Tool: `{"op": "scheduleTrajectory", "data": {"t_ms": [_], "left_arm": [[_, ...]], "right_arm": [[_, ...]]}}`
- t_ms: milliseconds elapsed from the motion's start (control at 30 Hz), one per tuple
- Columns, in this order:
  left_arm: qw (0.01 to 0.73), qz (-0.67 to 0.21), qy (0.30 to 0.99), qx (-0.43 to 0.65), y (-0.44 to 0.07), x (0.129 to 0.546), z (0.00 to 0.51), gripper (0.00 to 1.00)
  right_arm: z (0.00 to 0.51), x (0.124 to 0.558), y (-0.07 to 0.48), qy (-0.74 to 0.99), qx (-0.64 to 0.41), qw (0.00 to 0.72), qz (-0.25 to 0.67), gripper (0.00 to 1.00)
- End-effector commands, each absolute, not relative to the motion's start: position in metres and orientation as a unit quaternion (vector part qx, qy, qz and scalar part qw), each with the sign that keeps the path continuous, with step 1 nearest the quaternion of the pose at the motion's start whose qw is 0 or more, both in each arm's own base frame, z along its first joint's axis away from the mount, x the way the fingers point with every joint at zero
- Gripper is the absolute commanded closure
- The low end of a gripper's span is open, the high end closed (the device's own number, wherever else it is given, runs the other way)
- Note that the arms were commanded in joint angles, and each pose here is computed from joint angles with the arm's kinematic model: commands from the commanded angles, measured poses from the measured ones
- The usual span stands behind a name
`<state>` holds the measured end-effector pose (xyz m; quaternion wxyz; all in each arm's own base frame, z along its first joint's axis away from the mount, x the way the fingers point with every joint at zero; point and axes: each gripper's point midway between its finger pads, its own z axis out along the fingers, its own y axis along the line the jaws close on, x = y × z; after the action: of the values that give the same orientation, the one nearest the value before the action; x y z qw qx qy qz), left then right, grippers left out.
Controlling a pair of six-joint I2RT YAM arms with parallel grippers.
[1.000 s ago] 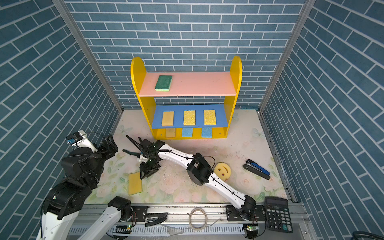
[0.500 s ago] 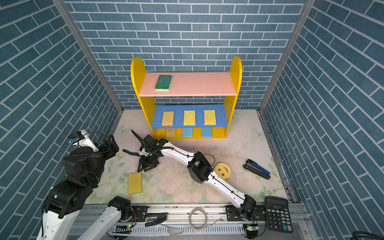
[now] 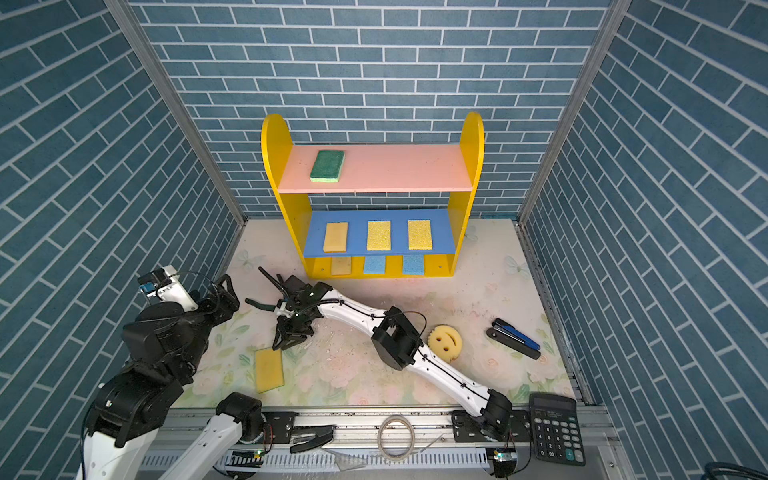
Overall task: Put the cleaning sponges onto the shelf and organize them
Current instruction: 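Grasp the yellow-green sponge on the table with the right gripper, then drag the yellow sponge toward the shelf with right gripper while left gripper approaches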
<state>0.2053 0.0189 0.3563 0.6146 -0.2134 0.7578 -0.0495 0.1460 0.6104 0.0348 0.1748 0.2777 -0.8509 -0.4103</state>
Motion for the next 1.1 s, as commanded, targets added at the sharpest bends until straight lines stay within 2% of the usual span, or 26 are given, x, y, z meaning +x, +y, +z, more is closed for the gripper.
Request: {"op": "scheduleTrajectory", "data": {"t_ms": [0,67,167,300,500,833,1067], "left_arm": [[0.608,-0.056,0.763,-0.215,0.02,0.197,0.35,0.22],[0.607,-0.057,0.763,-0.215,0.02,0.193,0.349,0.22],[0.606,-0.058,0.764,-0.215,0.021,0.19,0.349,0.22],[0.602,-0.06,0.767,-0.213,0.02,0.189,0.348,0.22],[0.597,-0.061,0.773,-0.207,0.016,0.195,0.347,0.22],[0.565,-0.087,0.804,-0.165,-0.013,0.226,0.331,0.22],[0.507,-0.129,0.843,-0.123,-0.049,0.257,0.296,0.2]], "right_arm": [[0.014,0.144,0.606,-0.869,0.254,0.185,-0.382,0.8],[0.013,0.145,0.605,-0.872,0.254,0.181,-0.378,0.92],[0.017,0.15,0.602,-0.875,0.257,0.169,-0.376,1.0],[0.034,0.163,0.601,-0.872,0.267,0.132,-0.389,1.0],[0.084,0.194,0.577,-0.873,0.31,0.02,-0.376,1.0],[0.149,0.241,0.476,-0.89,0.31,-0.15,-0.3,1.0],[0.156,0.262,0.407,-0.906,0.274,-0.203,-0.253,1.0]]}}
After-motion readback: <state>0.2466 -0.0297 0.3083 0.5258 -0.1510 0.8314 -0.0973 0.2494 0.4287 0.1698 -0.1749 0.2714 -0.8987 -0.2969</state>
